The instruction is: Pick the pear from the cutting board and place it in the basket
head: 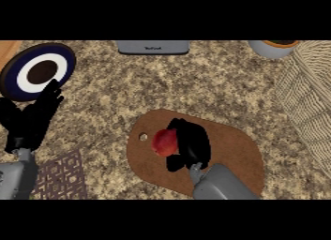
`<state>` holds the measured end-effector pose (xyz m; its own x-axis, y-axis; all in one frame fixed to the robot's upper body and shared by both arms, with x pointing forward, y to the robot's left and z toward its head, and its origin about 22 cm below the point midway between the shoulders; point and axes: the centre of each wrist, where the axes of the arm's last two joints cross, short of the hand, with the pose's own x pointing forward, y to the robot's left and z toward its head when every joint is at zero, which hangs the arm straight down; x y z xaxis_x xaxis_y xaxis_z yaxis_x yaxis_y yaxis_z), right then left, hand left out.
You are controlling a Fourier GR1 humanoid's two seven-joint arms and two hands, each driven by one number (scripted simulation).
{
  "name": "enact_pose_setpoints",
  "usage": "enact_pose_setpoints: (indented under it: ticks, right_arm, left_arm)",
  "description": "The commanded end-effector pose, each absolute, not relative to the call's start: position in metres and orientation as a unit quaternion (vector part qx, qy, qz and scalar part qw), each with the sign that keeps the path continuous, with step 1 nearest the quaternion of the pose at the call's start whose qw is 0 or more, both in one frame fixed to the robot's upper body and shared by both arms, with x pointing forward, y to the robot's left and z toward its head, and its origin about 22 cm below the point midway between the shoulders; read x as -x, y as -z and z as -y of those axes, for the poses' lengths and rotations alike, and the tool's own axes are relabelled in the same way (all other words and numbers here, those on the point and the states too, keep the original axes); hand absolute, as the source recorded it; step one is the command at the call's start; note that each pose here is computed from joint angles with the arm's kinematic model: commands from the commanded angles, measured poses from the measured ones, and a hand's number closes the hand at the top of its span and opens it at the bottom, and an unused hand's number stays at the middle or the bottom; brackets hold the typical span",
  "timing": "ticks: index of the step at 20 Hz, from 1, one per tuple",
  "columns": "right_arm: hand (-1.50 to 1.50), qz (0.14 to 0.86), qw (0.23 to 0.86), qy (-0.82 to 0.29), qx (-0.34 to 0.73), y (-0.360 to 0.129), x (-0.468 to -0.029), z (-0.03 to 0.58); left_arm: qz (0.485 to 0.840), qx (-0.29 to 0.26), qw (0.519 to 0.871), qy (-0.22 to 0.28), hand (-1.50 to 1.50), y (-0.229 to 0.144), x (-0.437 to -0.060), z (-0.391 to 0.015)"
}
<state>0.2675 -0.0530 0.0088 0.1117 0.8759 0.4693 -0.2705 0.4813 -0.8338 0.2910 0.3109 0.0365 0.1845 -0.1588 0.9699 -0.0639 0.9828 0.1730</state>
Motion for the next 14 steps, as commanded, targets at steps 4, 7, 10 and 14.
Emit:
enact_pose_setpoints:
  ticks: [4,7,10,14]
  right_arm:
    - [1.50,0.426,0.776,-0.246,0.395,-0.037,-0.345,0.073]
    - [1.50,0.373,0.802,-0.152,0.440,-0.051,-0.369,0.078]
    - [1.50,0.397,0.795,-0.089,0.450,-0.065,-0.388,0.077]
    - [1.50,0.509,0.728,0.004,0.459,-0.098,-0.404,0.073]
  left_arm:
    - [0.649,-0.079,0.756,0.045,0.00,-0.047,-0.303,-0.301]
    - [0.649,-0.067,0.756,0.052,0.00,-0.044,-0.301,-0.291]
    - [0.651,-0.068,0.754,0.055,0.00,-0.046,-0.309,-0.293]
    - [0.646,-0.065,0.758,0.064,0.00,-0.045,-0.307,-0.295]
